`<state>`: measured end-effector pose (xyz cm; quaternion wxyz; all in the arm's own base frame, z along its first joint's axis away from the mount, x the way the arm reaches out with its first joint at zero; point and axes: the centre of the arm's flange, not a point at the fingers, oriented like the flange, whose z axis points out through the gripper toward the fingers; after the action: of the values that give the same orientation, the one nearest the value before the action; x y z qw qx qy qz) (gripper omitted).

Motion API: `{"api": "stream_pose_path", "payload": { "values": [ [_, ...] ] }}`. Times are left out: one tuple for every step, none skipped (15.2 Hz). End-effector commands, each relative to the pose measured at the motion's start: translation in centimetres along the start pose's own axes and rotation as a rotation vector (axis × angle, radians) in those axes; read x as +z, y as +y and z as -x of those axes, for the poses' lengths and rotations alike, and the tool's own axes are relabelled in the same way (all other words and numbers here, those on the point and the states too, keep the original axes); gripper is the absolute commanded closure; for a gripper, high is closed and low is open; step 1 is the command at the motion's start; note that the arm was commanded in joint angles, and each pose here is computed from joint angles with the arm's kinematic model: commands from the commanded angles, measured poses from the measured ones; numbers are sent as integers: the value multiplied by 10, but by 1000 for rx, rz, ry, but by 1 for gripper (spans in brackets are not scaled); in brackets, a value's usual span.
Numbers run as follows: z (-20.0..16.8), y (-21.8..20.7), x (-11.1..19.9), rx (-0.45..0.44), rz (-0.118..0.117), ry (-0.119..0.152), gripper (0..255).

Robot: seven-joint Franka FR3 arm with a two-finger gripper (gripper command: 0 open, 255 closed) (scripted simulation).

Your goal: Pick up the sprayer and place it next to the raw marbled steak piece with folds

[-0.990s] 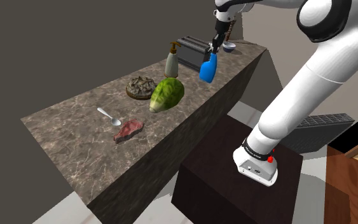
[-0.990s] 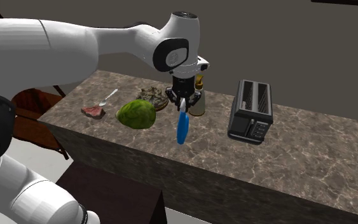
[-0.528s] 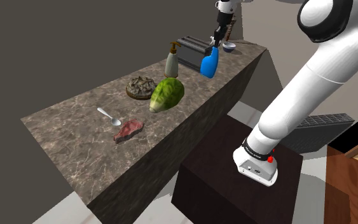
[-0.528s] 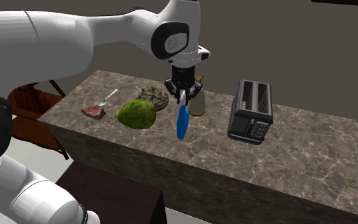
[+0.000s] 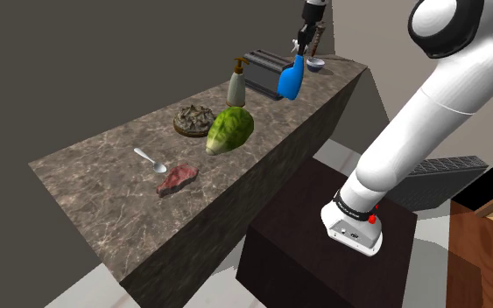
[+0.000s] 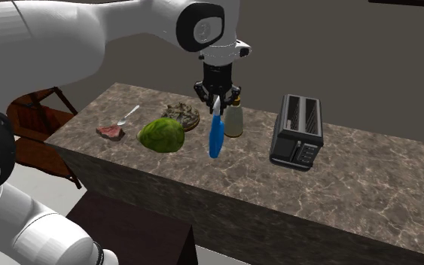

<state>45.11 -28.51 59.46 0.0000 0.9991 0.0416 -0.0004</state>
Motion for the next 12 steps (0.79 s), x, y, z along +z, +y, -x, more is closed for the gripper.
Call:
{"api": "stream_pose_path", "payload": {
  "values": [
    [-1, 0, -11, 0, 0, 0, 255],
    [-1, 0, -17, 0, 0, 0, 255],
    [-1, 0, -22, 0, 0, 0, 255],
    [-1, 0, -27, 0, 0, 0, 255],
    [-1, 0, -33, 0, 0, 0, 255],
    [-1, 0, -38, 0, 0, 0, 255],
    [-1, 0, -43, 0, 0, 0, 255],
    [-1, 0, -48, 0, 0, 0, 255],
    [-1, 0, -54, 0, 0, 0, 255],
    [-1, 0, -59, 0, 0, 0, 255],
    [-1, 0, -64, 0, 0, 0, 255],
    [-1, 0, -70, 0, 0, 0, 255]
  ]
}}
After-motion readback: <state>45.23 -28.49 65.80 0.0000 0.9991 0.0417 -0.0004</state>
